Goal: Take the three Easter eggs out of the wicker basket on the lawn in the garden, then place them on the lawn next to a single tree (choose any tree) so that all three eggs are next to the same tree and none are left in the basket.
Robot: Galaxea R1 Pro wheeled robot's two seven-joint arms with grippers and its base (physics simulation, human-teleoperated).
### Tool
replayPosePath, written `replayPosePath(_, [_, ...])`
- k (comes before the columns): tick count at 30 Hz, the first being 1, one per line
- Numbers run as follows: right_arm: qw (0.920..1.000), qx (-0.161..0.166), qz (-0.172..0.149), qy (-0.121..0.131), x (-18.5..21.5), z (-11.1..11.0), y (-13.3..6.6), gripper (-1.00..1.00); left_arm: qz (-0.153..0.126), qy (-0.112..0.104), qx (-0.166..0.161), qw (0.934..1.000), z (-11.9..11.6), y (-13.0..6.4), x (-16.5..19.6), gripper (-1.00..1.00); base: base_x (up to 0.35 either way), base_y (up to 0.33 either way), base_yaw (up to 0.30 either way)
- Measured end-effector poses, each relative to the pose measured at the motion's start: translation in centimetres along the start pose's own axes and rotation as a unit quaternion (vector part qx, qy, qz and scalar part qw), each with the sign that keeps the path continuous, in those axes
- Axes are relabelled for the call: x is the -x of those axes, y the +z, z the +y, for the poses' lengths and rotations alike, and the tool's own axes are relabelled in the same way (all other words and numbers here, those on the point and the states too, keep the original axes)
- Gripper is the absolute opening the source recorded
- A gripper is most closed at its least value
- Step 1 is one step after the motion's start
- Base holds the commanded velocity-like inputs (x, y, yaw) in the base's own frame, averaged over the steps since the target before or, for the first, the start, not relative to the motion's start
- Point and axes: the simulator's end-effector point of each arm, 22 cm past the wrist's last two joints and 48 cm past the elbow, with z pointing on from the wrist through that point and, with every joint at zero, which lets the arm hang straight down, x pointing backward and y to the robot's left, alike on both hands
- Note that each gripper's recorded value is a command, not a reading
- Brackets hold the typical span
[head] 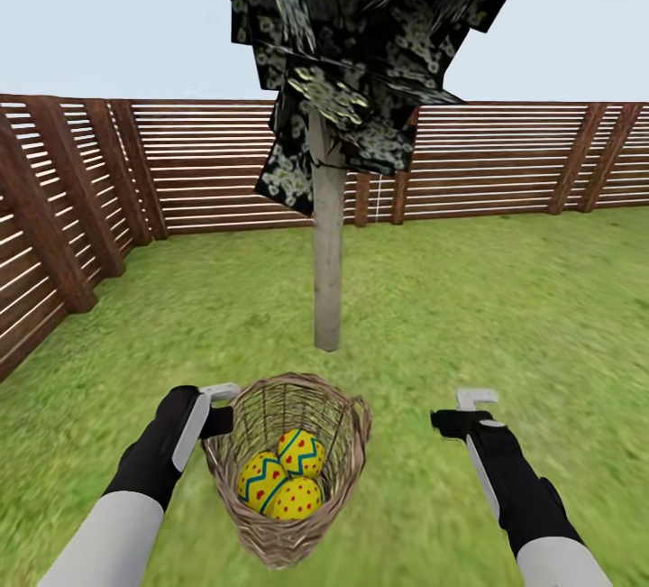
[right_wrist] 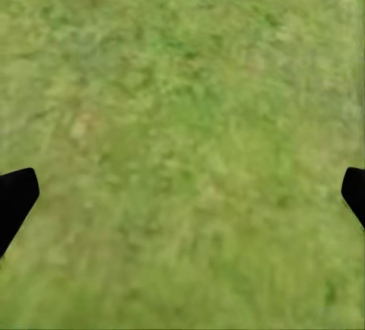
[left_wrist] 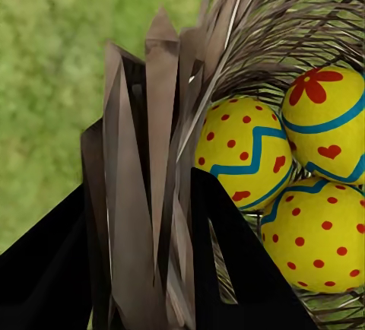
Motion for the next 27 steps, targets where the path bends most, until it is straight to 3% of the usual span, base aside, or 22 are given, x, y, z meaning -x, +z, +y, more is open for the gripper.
replayPosePath(8, [1.0000, -0.003, -0.008, -0.004, -0.1, 0.0, 0.1, 1.00, 0.001, 0.001, 0.001, 1.0000, 0.0, 0.0, -0.1, -1.00, 0.320, 0.000, 0.019])
replayPosePath(11, [1.0000, -0.003, -0.008, -0.004, -0.2, 0.0, 0.1, 1.00, 0.000, -0.003, -0.004, 1.0000, -0.2, 0.0, 0.0, -1.00, 0.320, 0.000, 0.267])
replayPosePath(14, [0.9996, -0.002, -0.028, -0.003, 0.5, 0.1, 0.2, 1.00, 0.001, 0.003, 0.005, 1.0000, 0.2, 0.0, 0.0, -1.00, 0.320, -0.051, 0.291])
replayPosePath(27, [0.9997, 0.002, -0.022, -0.005, -0.6, 0.5, 0.6, 1.00, 0.000, 0.000, -0.001, 1.0000, -0.1, 0.0, 0.0, -1.00, 0.298, -0.169, 0.292])
